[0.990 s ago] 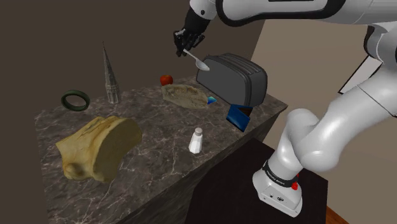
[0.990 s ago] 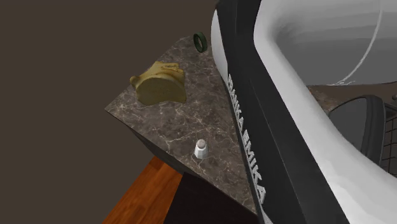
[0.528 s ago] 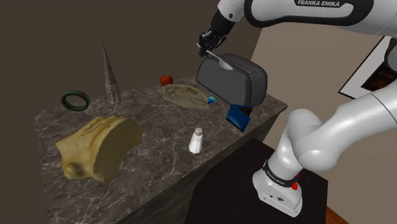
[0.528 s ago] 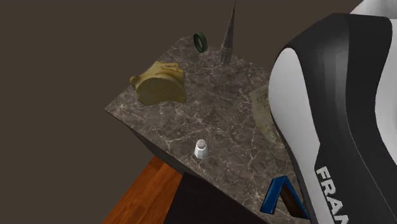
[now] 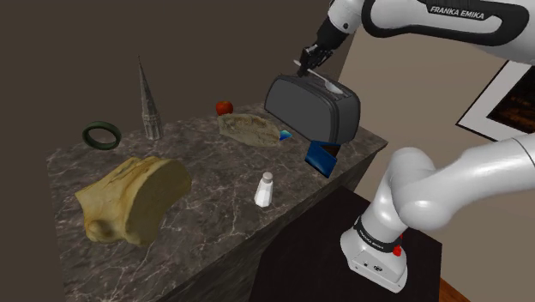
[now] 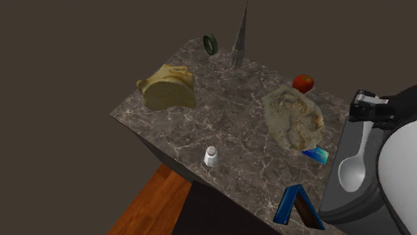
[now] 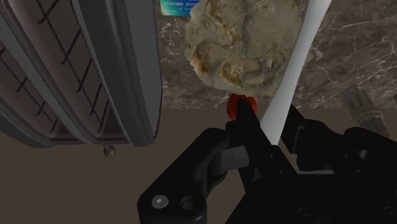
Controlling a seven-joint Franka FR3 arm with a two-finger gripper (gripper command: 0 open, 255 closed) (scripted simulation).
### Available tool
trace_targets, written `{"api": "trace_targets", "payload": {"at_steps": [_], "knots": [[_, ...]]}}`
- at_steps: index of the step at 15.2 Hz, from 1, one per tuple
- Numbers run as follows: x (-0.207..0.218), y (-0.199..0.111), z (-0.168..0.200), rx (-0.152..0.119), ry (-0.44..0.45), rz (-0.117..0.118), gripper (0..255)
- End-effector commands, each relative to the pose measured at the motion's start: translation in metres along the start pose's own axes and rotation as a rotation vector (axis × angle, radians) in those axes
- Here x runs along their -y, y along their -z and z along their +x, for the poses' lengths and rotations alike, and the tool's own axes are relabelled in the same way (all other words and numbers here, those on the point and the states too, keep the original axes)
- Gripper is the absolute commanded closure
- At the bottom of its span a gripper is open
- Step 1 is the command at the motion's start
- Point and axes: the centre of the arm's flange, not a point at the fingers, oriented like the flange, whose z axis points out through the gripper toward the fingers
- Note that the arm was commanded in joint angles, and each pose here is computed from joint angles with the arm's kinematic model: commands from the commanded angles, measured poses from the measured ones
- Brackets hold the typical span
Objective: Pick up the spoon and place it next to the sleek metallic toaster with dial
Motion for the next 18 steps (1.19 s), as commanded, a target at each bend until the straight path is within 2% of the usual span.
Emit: {"api": "trace_targets", "payload": {"at_steps": [1,18], "knots": [[-0.025,0.008,-0.01,0.0,0.001,0.0,255],[-0.231,0.054,-0.085,0.0,0.001,0.0,255]]}}
